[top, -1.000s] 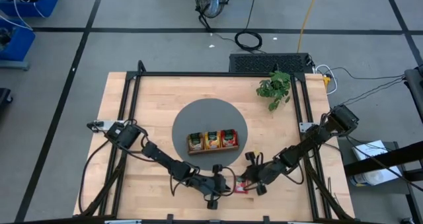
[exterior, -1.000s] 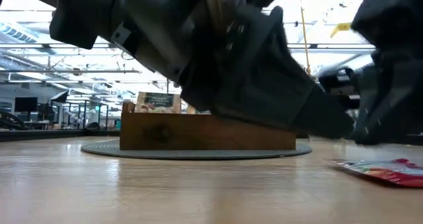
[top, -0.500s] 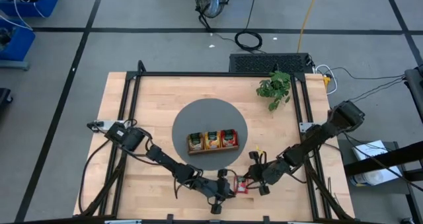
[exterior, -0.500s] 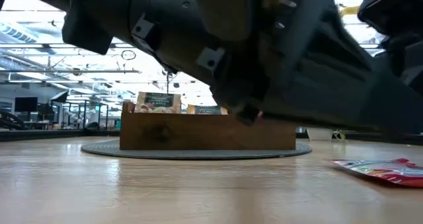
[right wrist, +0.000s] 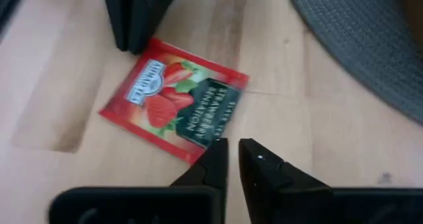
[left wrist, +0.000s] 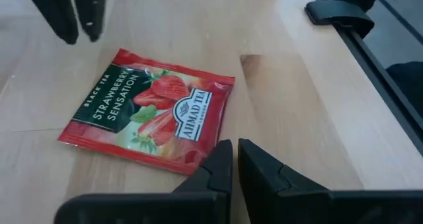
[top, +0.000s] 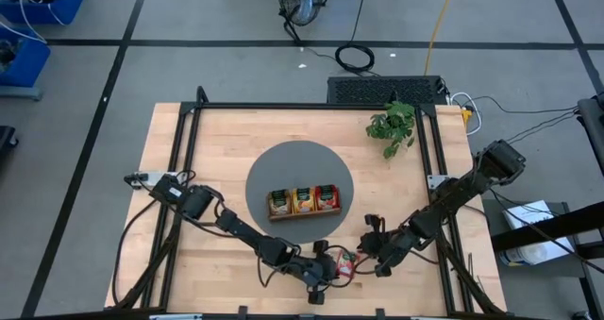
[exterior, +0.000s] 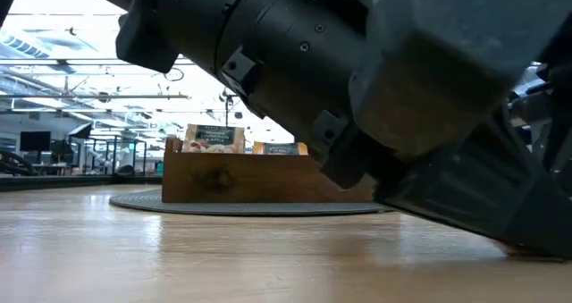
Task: Pick & Place Tea
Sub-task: Put the red tea bag into the right section of the wooden organizer
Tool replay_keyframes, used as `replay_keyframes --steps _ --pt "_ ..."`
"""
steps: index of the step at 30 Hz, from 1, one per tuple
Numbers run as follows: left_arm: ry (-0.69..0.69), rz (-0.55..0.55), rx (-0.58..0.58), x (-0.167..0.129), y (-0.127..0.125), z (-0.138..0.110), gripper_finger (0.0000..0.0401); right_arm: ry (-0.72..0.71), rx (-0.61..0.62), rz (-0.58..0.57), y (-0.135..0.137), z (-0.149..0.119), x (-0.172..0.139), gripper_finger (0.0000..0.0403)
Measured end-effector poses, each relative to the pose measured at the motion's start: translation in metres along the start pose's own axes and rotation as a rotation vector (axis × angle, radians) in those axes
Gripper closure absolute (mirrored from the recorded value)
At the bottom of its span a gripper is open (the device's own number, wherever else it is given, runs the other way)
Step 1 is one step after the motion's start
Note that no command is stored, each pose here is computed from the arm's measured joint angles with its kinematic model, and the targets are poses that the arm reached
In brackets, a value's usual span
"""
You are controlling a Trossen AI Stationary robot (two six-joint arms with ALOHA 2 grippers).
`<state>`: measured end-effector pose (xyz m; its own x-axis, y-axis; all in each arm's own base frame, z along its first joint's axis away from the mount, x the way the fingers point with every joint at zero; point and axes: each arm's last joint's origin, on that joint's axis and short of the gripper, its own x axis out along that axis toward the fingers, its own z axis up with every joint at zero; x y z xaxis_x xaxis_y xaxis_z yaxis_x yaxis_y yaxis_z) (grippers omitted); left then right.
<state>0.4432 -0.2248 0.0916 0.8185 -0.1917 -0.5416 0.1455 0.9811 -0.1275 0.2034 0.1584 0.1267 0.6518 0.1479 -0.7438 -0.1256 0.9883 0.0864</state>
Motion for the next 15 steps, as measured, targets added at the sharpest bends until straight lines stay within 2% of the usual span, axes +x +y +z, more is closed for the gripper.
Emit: replay_keyframes --steps 5,9,15 --pt "0.041 0.014 -0.047 0.0003 0.0059 -0.0013 0.0371 0.026 0.031 0.037 0.0005 -0.0007 0.0001 0.0334" --pt "0.050 0.019 -0.055 0.0005 0.0077 -0.0017 0.0371 0.103 0.084 0.115 -0.0003 -0.0030 0.0006 0.0302" --pt "0.054 0.019 -0.016 0.0005 0.0078 -0.0020 0.0371 0.161 0.174 0.093 -0.0056 -0.0059 0.0012 0.0270"
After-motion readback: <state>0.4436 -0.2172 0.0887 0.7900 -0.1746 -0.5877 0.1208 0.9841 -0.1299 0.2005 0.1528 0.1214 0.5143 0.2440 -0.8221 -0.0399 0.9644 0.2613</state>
